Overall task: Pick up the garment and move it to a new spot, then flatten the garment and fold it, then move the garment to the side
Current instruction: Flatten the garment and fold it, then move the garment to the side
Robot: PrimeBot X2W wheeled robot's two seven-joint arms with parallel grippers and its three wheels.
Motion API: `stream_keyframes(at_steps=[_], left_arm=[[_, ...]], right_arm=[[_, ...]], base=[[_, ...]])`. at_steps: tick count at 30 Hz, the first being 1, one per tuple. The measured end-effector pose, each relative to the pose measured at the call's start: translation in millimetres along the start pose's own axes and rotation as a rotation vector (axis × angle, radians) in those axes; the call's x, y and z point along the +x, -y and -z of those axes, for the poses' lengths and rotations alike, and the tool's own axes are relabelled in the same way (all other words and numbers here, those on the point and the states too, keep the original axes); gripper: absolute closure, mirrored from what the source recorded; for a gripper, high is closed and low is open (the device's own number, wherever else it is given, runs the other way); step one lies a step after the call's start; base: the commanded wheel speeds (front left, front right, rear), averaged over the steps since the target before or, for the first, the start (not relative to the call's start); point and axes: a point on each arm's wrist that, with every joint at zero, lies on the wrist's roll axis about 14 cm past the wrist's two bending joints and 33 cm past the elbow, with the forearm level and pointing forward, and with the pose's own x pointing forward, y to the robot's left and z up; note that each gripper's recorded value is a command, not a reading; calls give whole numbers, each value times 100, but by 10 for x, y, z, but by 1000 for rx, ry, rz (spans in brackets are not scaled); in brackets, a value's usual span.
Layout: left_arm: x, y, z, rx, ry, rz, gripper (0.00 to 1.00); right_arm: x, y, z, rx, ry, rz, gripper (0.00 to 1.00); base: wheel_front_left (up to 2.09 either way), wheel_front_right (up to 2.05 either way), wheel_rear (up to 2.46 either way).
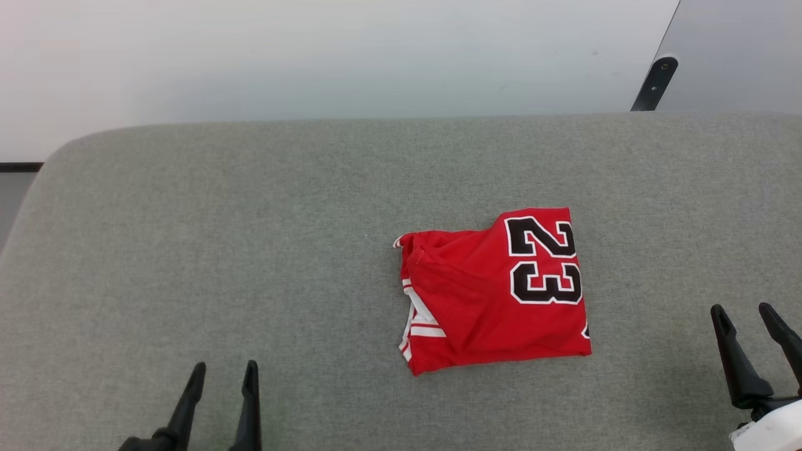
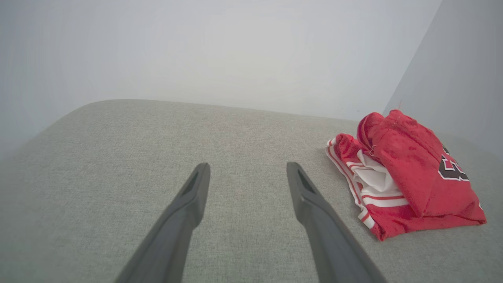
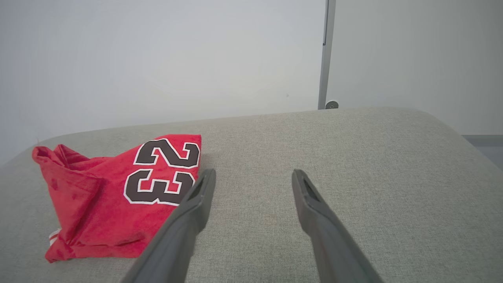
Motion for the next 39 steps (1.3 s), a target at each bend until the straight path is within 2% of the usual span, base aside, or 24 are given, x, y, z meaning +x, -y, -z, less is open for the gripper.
stream_keyframes(at_steps=[15, 21, 31, 34, 39], left_arm=[[-9, 5, -14, 3, 0, -1, 0], [65, 55, -29, -13, 11, 7, 0], [235, 47, 42, -31, 15, -1, 0], [247, 10, 94, -29, 4, -9, 0], [269, -78, 179, -27, -16, -36, 0]], right_arm=[[21, -58, 5, 5, -17, -16, 0], [233, -299, 46, 3, -83, -107, 0], [889, -686, 220, -107, -313, -264, 0], [992, -774, 398, -148, -415, -308, 0], [1044, -734, 796, -172, -629, -328, 0]], base=[[0, 0, 0], [0, 0, 0], [0, 0, 0], [0, 0, 0], [0, 0, 0]])
